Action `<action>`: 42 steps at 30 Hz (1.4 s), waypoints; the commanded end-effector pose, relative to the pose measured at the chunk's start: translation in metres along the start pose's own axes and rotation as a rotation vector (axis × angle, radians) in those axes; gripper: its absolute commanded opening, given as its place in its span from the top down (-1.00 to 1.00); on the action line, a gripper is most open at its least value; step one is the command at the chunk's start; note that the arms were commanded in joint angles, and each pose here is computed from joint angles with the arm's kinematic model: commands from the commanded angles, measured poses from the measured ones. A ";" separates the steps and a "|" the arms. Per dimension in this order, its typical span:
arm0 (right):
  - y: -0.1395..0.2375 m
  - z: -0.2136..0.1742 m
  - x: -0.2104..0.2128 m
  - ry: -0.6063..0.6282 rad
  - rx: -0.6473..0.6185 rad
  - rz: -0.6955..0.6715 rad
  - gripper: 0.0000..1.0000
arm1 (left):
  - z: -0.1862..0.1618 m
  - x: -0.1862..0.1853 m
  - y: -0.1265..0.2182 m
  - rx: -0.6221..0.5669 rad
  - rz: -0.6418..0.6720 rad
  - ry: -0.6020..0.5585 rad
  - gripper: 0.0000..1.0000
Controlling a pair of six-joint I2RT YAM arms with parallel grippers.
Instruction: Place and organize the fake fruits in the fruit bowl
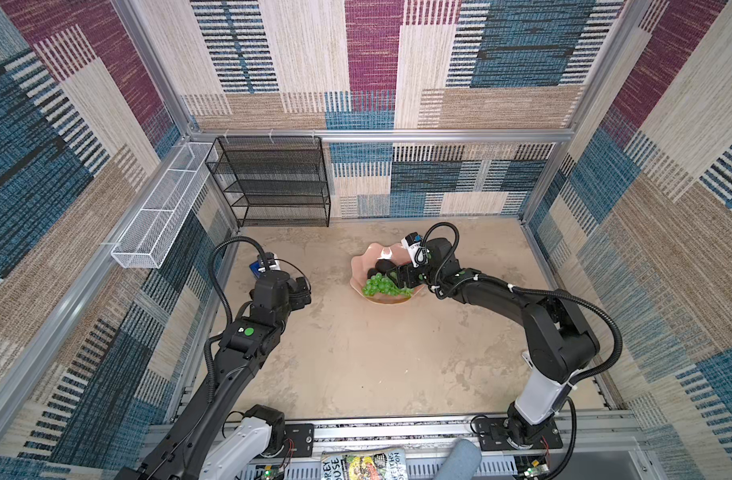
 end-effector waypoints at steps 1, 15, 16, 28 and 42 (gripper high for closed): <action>0.009 0.012 -0.001 0.028 -0.028 -0.036 -0.99 | 0.010 0.001 -0.004 -0.097 0.033 0.007 -0.79; 0.136 0.020 -0.033 0.008 -0.515 -0.461 -0.99 | -0.074 0.040 -0.065 -0.289 0.151 -0.122 -0.98; 0.144 0.012 -0.041 0.012 -0.541 -0.539 -0.99 | -0.081 0.044 -0.070 -0.278 0.132 -0.121 -0.98; 0.171 -0.087 -0.105 -0.010 -0.688 -0.871 -0.99 | -0.086 0.059 -0.111 -0.229 0.018 -0.149 -0.98; 0.159 -0.124 -0.126 0.077 -0.704 -0.699 -0.99 | -0.093 0.066 -0.141 -0.216 0.063 -0.114 -0.98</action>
Point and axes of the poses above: each gripper's point midway between its finger pads, its own y axis back along the fingers, its own x axis along the line the jaws close on, z = x × y, the point moved 10 cm from there along y, back along the fingers, and after that the axes turned 2 degrees about -y, right-handed, at the moved point
